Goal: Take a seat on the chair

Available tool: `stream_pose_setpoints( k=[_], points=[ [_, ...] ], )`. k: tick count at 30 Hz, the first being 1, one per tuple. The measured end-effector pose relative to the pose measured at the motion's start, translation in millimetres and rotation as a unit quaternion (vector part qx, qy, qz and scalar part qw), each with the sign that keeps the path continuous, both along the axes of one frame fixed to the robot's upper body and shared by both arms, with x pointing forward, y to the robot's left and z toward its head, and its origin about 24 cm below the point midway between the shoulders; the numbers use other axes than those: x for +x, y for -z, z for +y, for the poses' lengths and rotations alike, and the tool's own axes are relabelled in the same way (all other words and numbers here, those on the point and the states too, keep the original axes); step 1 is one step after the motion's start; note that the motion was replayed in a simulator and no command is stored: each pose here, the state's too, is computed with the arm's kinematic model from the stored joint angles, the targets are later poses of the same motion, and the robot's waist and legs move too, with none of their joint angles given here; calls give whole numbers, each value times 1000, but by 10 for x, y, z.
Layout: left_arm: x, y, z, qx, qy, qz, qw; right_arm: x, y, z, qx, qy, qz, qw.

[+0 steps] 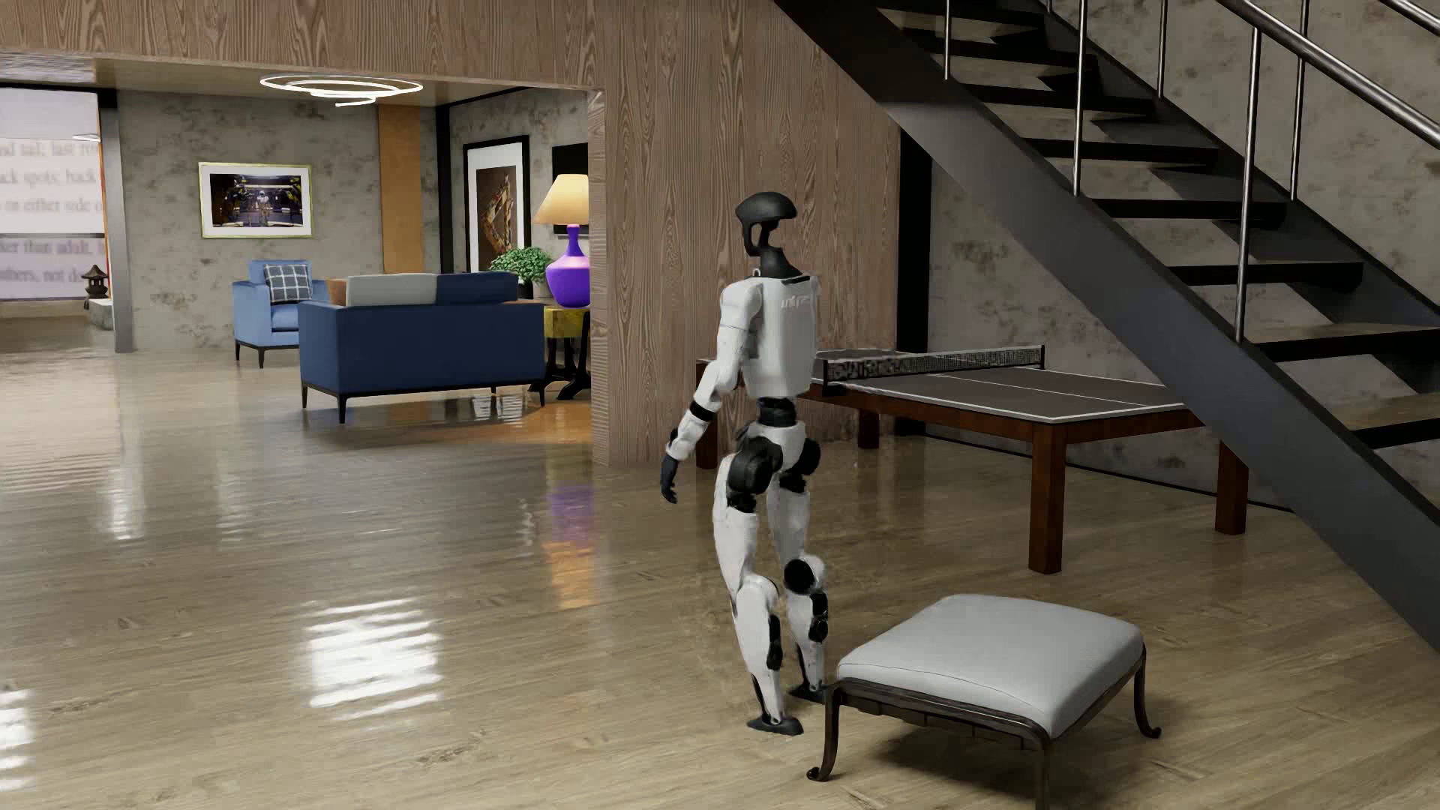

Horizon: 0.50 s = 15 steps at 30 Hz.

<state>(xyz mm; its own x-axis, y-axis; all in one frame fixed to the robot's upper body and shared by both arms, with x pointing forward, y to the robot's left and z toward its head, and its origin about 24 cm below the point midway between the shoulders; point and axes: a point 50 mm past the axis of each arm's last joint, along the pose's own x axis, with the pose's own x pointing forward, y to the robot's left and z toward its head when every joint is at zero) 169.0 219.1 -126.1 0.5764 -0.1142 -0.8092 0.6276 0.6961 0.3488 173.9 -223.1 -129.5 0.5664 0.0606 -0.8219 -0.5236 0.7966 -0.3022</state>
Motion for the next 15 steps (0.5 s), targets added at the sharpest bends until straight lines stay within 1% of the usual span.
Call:
stream_pose_setpoints(
  k=[2,4,6,8,11,13,15],
  points=[
    [-245,148,135,39,-47,57,997,-273,146,-65,-17,49,55,997],
    [-390,199,230,62,-61,87,992,-488,233,-66,-18,77,89,993],
    [-450,187,301,57,-65,91,992,-604,267,-20,1,76,101,992],
    [-466,157,340,45,-63,82,994,-646,276,68,26,57,99,993],
    [-484,158,310,36,-61,80,994,-668,285,209,54,39,97,993],
    [-481,178,253,32,-65,81,994,-675,299,245,55,52,97,992],
    [-476,195,181,23,-66,81,994,-655,291,212,48,53,96,993]
  ],
)
